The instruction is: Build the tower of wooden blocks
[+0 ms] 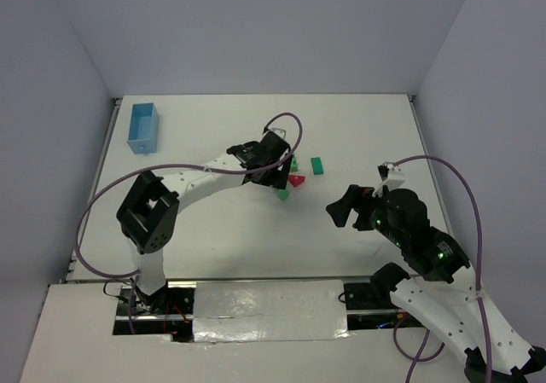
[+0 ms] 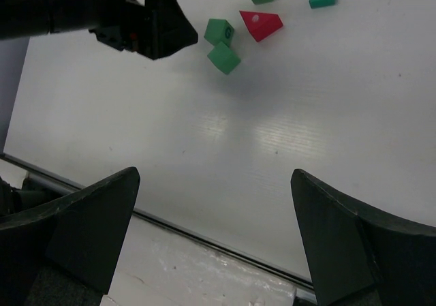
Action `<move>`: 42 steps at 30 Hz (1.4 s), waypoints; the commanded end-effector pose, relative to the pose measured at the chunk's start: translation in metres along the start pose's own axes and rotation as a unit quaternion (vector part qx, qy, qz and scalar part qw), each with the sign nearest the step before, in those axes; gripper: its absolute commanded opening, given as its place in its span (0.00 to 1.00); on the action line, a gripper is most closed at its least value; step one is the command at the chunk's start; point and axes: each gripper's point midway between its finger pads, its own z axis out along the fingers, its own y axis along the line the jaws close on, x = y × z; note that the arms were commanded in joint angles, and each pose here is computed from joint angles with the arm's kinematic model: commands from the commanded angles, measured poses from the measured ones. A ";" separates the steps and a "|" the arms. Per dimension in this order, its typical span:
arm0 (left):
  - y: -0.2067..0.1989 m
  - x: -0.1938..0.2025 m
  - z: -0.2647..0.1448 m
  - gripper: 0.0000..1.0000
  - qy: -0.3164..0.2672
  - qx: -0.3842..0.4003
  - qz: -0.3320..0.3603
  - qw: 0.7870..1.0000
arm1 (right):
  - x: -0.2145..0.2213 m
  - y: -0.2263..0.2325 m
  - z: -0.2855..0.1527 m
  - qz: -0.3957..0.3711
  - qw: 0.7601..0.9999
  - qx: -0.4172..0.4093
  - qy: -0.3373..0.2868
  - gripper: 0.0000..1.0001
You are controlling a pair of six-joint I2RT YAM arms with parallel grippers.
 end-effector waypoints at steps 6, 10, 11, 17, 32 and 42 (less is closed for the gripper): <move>-0.023 -0.043 0.022 0.92 -0.025 0.013 -0.024 0.999 | 0.008 0.000 -0.001 -0.008 1.000 -0.007 0.016 1.00; -0.029 -0.034 0.033 0.84 -0.002 0.016 -0.020 1.000 | 0.009 0.001 0.001 -0.012 1.000 -0.008 0.019 1.00; -0.029 -0.033 0.035 0.83 0.000 0.015 -0.022 1.000 | 0.009 0.001 0.000 -0.013 1.000 -0.008 0.020 1.00; -0.027 -0.019 0.048 0.75 0.013 0.009 -0.022 1.000 | 0.009 0.002 0.000 -0.015 1.000 -0.014 0.019 1.00; -0.029 0.004 0.074 0.39 0.040 0.005 -0.022 0.999 | 0.011 0.005 0.001 -0.021 0.999 -0.025 0.025 1.00; 0.077 -0.032 0.073 0.21 0.029 -0.057 -0.072 0.995 | 0.011 0.006 0.002 -0.025 0.999 -0.025 0.026 1.00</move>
